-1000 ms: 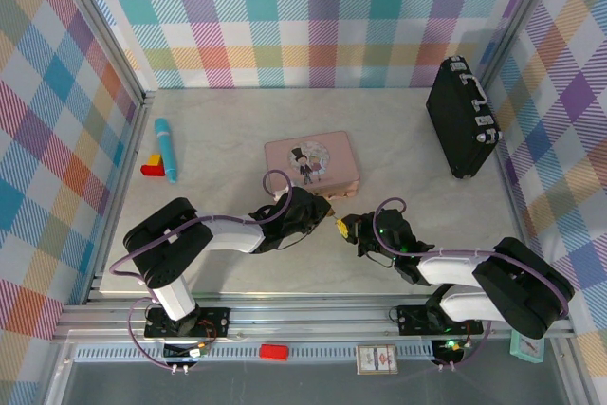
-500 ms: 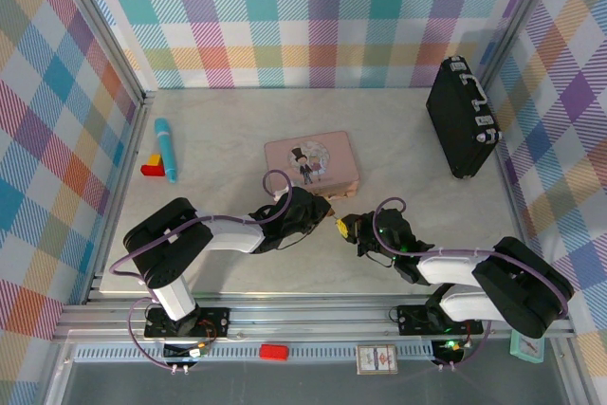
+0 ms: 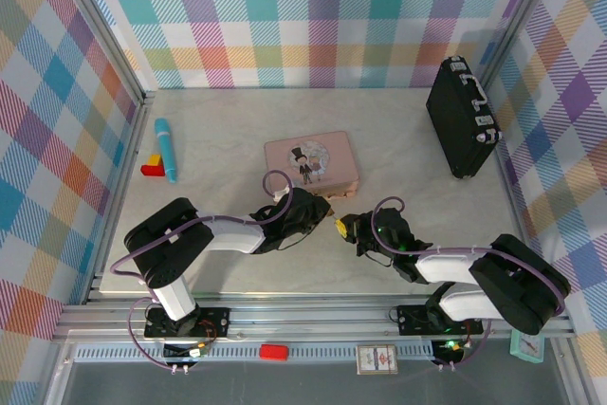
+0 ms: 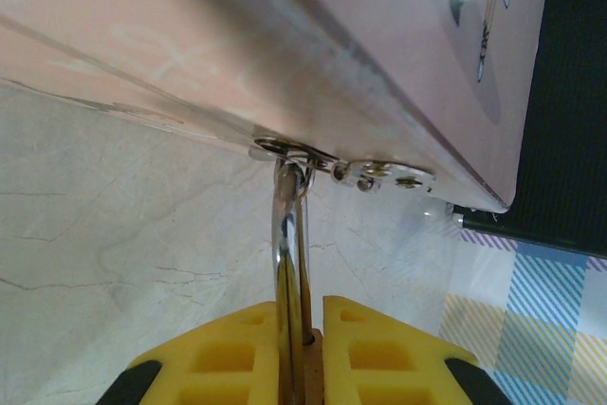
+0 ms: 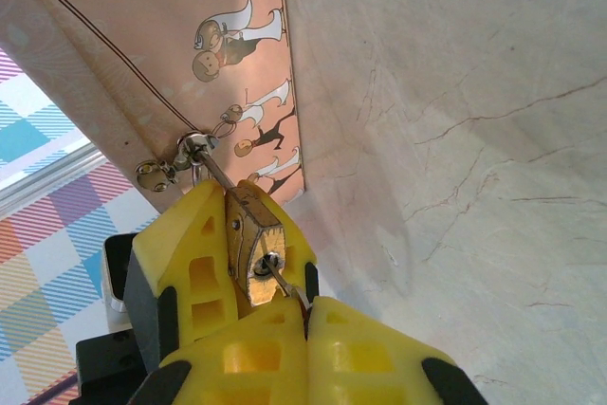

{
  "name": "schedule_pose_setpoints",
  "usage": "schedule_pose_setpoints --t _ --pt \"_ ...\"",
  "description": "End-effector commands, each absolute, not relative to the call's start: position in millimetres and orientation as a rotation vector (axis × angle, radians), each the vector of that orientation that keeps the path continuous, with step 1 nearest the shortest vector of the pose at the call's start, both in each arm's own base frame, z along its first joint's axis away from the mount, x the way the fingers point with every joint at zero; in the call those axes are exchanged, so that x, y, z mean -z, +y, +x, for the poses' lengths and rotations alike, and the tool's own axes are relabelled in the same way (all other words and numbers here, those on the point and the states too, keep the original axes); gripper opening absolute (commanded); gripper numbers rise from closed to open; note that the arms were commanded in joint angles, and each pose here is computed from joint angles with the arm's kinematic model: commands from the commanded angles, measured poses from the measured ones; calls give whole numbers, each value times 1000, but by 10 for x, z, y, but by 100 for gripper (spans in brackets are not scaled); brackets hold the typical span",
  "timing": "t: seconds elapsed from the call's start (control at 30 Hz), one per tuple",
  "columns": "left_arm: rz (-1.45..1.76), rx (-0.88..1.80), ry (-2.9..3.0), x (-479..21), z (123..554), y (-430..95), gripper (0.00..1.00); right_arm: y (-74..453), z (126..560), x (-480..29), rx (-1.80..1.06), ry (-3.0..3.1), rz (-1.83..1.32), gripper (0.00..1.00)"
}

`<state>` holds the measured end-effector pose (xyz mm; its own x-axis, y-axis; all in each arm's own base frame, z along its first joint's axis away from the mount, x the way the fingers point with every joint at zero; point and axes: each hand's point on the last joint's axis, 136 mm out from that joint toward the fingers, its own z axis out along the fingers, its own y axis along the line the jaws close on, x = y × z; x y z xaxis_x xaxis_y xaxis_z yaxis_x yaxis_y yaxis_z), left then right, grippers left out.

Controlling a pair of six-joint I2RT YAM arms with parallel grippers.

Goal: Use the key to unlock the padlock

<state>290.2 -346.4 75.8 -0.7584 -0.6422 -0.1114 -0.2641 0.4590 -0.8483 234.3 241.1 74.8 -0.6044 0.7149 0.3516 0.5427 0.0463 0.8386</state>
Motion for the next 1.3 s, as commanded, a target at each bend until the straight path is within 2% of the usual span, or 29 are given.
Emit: schedule_pose_setpoints --t 0.0,0.43,0.77,1.27 --pt "-614 1522 2221 -1312 2728 -3956 0 2596 2470 -1103 -1726 2073 1208 0" --pt "-617 1532 2220 -1297 2727 -3977 0 2626 2472 -1120 -1730 2069 1204 0" --pt "-614 1546 2207 -1347 2688 -3939 0 2475 2425 -924 -1626 2093 1254 0" --pt "-587 1585 2193 -1444 2590 -3955 0 2387 2484 -790 -1634 2083 1296 0"
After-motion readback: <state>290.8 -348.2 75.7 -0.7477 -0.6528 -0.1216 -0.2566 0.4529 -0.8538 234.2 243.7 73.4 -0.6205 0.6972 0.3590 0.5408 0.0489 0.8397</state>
